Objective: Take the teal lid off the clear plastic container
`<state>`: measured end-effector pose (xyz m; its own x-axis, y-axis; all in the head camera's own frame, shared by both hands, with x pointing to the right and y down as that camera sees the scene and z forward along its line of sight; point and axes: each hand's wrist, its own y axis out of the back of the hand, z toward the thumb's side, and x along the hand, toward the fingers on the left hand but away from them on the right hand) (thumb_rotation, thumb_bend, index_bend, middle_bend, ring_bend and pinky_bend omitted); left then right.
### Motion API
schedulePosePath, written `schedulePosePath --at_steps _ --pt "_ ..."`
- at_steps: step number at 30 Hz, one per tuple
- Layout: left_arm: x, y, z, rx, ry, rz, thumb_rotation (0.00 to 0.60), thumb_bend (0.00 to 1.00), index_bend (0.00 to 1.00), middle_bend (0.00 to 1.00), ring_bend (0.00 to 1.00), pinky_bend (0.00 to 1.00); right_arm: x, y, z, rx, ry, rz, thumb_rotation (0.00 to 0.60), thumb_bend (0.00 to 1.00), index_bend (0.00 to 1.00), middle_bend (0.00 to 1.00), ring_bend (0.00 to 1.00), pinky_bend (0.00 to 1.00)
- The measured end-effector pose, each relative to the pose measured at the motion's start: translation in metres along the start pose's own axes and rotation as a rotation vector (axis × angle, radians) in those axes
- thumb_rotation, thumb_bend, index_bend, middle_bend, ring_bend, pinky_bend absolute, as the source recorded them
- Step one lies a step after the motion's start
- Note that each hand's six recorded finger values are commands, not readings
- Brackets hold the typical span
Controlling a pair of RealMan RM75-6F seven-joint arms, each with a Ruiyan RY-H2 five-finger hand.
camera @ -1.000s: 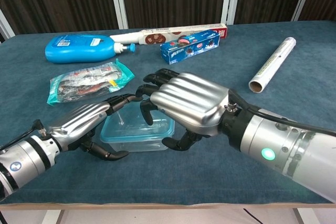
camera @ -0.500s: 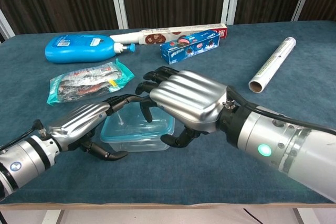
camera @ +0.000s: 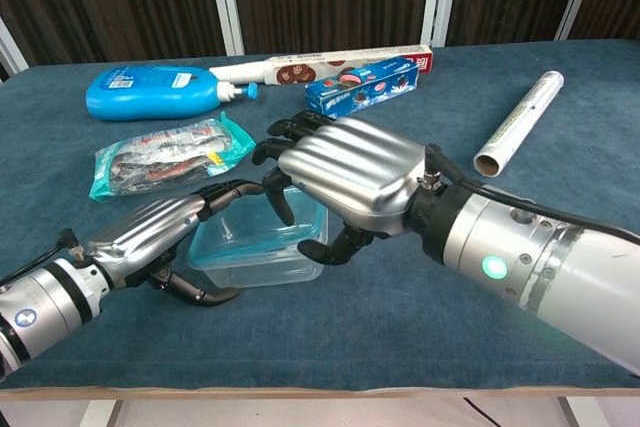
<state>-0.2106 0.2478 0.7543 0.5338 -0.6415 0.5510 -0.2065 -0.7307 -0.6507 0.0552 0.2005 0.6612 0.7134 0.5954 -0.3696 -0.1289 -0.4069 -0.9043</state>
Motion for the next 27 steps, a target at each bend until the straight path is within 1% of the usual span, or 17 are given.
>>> schedulePosePath --at_steps 4,7,12,16,18,20,21,23,27 --pt "0.000 0.000 -0.001 0.006 0.001 0.002 0.600 0.28 0.12 0.27 0.23 0.34 -0.001 0.003 -0.002 -0.011 -0.005 -0.007 0.600 0.30 0.53 0.14 0.00 0.00" --pt "0.000 0.000 0.000 0.008 0.000 0.001 0.600 0.28 0.12 0.28 0.23 0.34 -0.002 0.003 -0.003 0.000 -0.008 -0.007 0.600 0.30 0.53 0.14 0.00 0.00" --pt "0.000 0.001 0.001 0.009 -0.004 0.002 0.600 0.28 0.12 0.28 0.23 0.34 -0.005 -0.002 -0.001 0.007 -0.009 -0.008 0.600 0.30 0.57 0.17 0.00 0.00" --pt "0.000 0.003 0.001 0.008 -0.004 0.009 0.600 0.28 0.12 0.28 0.23 0.33 -0.008 -0.009 0.003 0.018 -0.007 -0.011 0.600 0.30 0.65 0.19 0.03 0.01" --pt "-0.001 0.003 0.001 0.007 -0.005 0.012 0.600 0.28 0.12 0.27 0.23 0.31 -0.009 -0.010 0.005 0.010 -0.003 -0.020 0.600 0.33 0.72 0.21 0.06 0.04" --pt "-0.001 0.005 0.001 0.006 -0.008 0.021 0.600 0.28 0.12 0.27 0.21 0.26 -0.010 -0.008 0.007 0.000 0.000 -0.039 0.600 0.38 0.79 0.24 0.09 0.08" --pt "-0.001 0.006 0.002 0.005 -0.010 0.025 0.600 0.28 0.12 0.27 0.21 0.24 -0.010 -0.007 0.008 -0.006 0.003 -0.053 0.600 0.39 0.82 0.26 0.10 0.09" --pt "-0.001 0.007 0.003 -0.001 -0.016 0.036 0.600 0.28 0.12 0.27 0.20 0.22 -0.010 -0.007 0.009 -0.013 0.008 -0.068 0.600 0.41 0.84 0.26 0.10 0.09" --pt "-0.002 0.007 0.005 0.000 -0.025 0.042 0.600 0.28 0.11 0.26 0.19 0.20 -0.010 -0.008 0.010 -0.021 0.021 -0.079 0.600 0.46 0.84 0.27 0.10 0.09"
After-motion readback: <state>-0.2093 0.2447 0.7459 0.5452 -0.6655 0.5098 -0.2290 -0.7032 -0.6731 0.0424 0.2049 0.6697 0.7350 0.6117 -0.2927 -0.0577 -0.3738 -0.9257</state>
